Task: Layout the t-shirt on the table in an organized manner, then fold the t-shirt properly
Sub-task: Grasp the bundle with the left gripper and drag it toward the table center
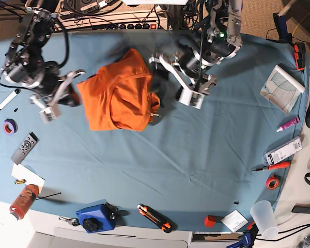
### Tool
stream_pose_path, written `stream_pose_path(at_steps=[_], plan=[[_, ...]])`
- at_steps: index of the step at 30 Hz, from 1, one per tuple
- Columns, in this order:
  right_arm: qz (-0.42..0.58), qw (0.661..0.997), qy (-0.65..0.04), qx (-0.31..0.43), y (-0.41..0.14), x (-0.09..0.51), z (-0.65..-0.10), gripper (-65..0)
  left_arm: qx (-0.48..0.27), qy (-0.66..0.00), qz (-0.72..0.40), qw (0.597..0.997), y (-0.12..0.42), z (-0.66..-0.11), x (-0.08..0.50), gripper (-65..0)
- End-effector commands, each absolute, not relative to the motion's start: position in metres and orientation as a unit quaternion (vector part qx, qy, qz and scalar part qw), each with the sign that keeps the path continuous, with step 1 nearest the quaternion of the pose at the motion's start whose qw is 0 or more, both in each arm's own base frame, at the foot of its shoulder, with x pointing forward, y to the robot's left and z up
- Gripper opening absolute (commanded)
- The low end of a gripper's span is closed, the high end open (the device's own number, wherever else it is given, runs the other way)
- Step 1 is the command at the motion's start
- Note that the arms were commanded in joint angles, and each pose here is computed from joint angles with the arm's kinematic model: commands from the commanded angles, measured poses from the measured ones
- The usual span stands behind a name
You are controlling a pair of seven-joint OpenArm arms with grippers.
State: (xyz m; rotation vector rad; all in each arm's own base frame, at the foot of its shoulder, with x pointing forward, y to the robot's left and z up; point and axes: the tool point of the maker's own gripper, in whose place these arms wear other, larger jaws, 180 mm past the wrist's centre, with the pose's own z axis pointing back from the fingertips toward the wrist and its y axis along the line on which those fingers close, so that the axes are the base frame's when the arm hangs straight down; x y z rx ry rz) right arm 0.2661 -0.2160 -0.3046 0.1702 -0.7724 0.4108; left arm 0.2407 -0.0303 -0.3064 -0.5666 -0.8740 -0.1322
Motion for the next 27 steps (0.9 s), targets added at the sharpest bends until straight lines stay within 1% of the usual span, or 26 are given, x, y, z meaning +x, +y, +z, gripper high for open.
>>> stream_pose_path(at_steps=[1, 3, 6, 11, 13, 17, 18, 20, 23, 25, 27], plan=[[0.194, 0.892, -0.402, 0.067, -0.225, 0.274, -0.289, -65.0, -0.283, -0.427, -0.055, 0.857, -0.036, -0.299, 0.246, -17.6], [0.178, 0.894, -0.408, 0.048, -0.240, 0.274, -0.285, -65.0, -0.295, -0.406, -0.047, 0.864, -0.045, -0.309, 0.247, -17.8], [0.166, 0.898, -0.406, 0.026, -0.254, 0.272, -0.284, -65.0, -0.335, -0.366, -0.033, 0.868, -0.068, -0.326, 0.247, -17.8], [0.164, 0.907, -0.388, -0.008, -0.267, 0.269, -0.289, -65.0, -0.360, -0.321, -0.026, 0.875, -0.090, -0.351, 0.252, -17.8], [0.165, 0.907, -0.387, -0.010, -0.268, 0.269, -0.289, -65.0, -0.373, -0.312, -0.029, 0.873, -0.097, -0.355, 0.254, -17.8], [0.169, 0.907, -0.387, -0.015, -0.271, 0.270, -0.287, -65.0, -0.375, -0.289, -0.033, 0.880, -0.103, -0.371, 0.255, -17.9], [0.168, 0.907, -0.387, -0.014, -0.271, 0.270, -0.287, -65.0, -0.382, -0.284, -0.035, 0.879, -0.106, -0.373, 0.254, -18.8], [0.168, 0.907, -0.386, -0.015, -0.271, 0.270, -0.287, -65.0, -0.394, -0.273, -0.032, 0.877, -0.111, -0.376, 0.253, -21.7], [0.168, 0.907, -0.386, -0.015, -0.271, 0.270, -0.287, -65.0, -0.401, -0.264, -0.028, 0.877, -0.113, -0.380, 0.251, -29.2], [0.168, 0.907, -0.387, -0.015, -0.271, 0.270, -0.287, -65.0, -0.401, -0.263, -0.028, 0.877, -0.113, -0.380, 0.251, -35.5], [0.168, 0.906, -0.387, -0.015, -0.271, 0.270, -0.287, -65.0, -0.408, -0.262, -0.024, 0.874, -0.115, -0.378, 0.251, -43.7]])
